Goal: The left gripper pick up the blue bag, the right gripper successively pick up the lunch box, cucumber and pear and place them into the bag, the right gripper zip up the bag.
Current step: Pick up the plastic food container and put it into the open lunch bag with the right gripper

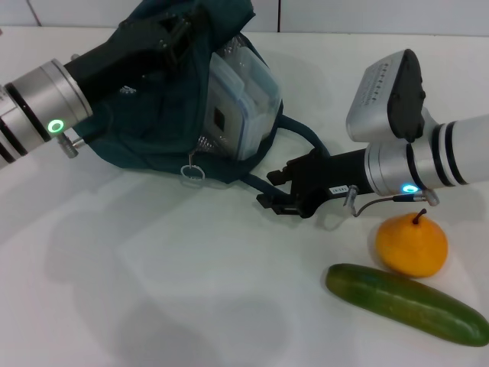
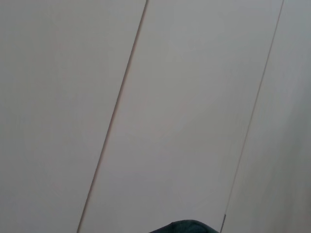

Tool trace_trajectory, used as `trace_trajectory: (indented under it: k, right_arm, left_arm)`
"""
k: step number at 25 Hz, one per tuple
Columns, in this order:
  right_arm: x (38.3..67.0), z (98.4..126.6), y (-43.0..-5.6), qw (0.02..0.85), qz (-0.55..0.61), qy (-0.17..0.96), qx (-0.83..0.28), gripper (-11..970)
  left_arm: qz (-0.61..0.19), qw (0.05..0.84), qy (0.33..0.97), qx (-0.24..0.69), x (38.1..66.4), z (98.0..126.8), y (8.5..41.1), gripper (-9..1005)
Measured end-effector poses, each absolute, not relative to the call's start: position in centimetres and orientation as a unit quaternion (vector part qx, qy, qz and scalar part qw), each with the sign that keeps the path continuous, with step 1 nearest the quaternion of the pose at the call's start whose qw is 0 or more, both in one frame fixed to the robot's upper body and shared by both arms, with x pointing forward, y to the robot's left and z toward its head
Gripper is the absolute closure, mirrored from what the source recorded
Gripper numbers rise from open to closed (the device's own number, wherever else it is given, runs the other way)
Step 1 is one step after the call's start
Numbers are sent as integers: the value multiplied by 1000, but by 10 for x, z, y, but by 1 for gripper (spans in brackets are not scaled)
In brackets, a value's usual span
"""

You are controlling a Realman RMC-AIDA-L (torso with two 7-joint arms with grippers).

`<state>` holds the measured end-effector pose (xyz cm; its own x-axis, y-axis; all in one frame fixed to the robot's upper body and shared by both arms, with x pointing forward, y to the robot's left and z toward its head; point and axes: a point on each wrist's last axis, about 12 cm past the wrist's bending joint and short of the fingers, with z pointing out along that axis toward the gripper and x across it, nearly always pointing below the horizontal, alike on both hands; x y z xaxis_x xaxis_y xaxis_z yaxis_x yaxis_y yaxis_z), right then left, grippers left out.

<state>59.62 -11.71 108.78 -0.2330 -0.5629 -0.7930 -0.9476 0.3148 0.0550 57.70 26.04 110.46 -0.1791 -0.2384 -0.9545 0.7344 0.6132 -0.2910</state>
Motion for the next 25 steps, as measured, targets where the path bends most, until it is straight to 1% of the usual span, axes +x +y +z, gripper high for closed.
trace_trajectory:
  k: [4, 10, 12, 25]
  right_arm:
    - [596, 1088, -114, 338, 276, 732, -524, 484]
    - [596, 1087, -112, 332, 274, 732, -528, 566]
    - [596, 1087, -112, 332, 274, 732, -528, 676]
    - [600, 1088, -115, 352, 260, 729, -527, 841]
  left_arm:
    - [-397, 612, 658, 188, 577, 1104, 260, 886]
    - [-396, 613, 657, 190, 576, 1103, 260, 885]
    - [-395, 613, 657, 191, 576, 1103, 259, 884]
    - [-381, 624, 651, 201, 575, 1102, 261, 882]
